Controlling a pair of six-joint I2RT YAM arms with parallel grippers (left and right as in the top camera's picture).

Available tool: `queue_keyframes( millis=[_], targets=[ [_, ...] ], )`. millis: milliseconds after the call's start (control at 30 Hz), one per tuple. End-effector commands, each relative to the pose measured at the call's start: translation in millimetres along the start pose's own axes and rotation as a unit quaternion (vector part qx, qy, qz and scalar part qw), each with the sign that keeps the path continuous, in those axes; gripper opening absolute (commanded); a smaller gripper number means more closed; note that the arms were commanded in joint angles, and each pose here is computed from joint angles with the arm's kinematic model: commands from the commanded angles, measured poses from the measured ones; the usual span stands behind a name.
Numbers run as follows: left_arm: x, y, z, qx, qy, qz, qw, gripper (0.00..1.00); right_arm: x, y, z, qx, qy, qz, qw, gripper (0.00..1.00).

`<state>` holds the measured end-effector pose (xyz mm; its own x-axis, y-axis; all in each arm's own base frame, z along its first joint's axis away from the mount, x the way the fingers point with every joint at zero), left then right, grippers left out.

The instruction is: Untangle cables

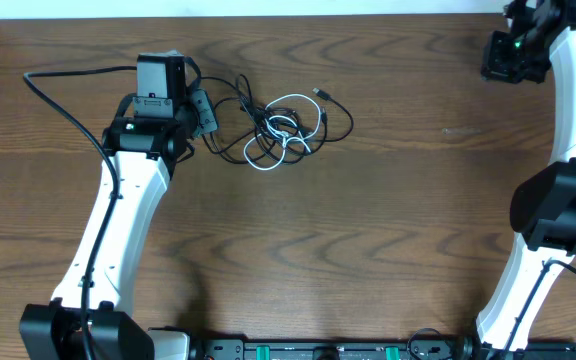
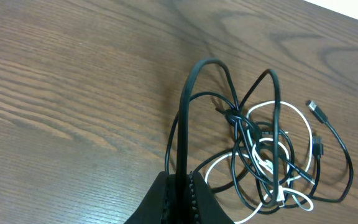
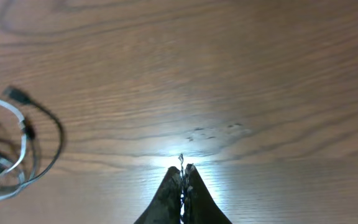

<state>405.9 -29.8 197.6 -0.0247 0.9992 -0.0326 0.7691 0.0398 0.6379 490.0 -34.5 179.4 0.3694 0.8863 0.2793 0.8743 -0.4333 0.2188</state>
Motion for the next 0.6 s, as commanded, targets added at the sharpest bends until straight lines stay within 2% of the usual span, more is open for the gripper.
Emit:
queue_keyframes(
  millis=[0,67,100,133,200,233,300,433,567],
  targets=[
    [-9,10,-5,-0.011,-0.032,0.024,0.999,0.07,33,-10,-3,0.009,0.041,-0.044,0.998,0.01],
    [-25,14,-7,-0.02,-0.079,0.04,0.996,0.07,72,-29,-2,0.034,0.104,-0.101,0.989,0.05],
    [-39,19,-11,-0.033,-0.122,0.051,0.991,0.07,84,-36,-2,0.041,0.124,-0.118,0.984,0.12],
    [-53,25,-18,-0.048,-0.164,0.06,0.983,0.07,100,-45,-3,0.051,0.147,-0.138,0.978,0.22],
    [-80,41,-39,-0.09,-0.25,0.073,0.961,0.07,125,-59,-4,0.062,0.179,-0.176,0.966,0.34],
    [-96,52,-57,-0.123,-0.306,0.086,0.94,0.07,138,-68,-2,0.065,0.186,-0.193,0.961,0.41],
    [-112,70,-82,-0.162,-0.362,0.076,0.915,0.07,157,-79,-1,0.066,0.193,-0.216,0.955,0.47],
    [-120,88,-110,-0.192,-0.404,0.037,0.894,0.07,194,-101,3,0.063,0.21,-0.259,0.94,0.51],
    [-123,91,-118,-0.185,-0.424,0.007,0.886,0.07,218,-121,7,0.067,0.221,-0.283,0.931,0.51]
  ],
)
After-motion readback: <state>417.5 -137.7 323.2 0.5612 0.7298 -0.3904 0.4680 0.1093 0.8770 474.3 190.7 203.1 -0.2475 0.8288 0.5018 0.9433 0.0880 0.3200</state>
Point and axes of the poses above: each gripper's point midway between its finger pads, its own z axis out along the fingers, its own x axis along the line the jaws close on, y = z × x, the point moved 1 cm from there along -z, back along the fingers, and after that the axes turned 14 degrees about z, right-handed, at the moved point
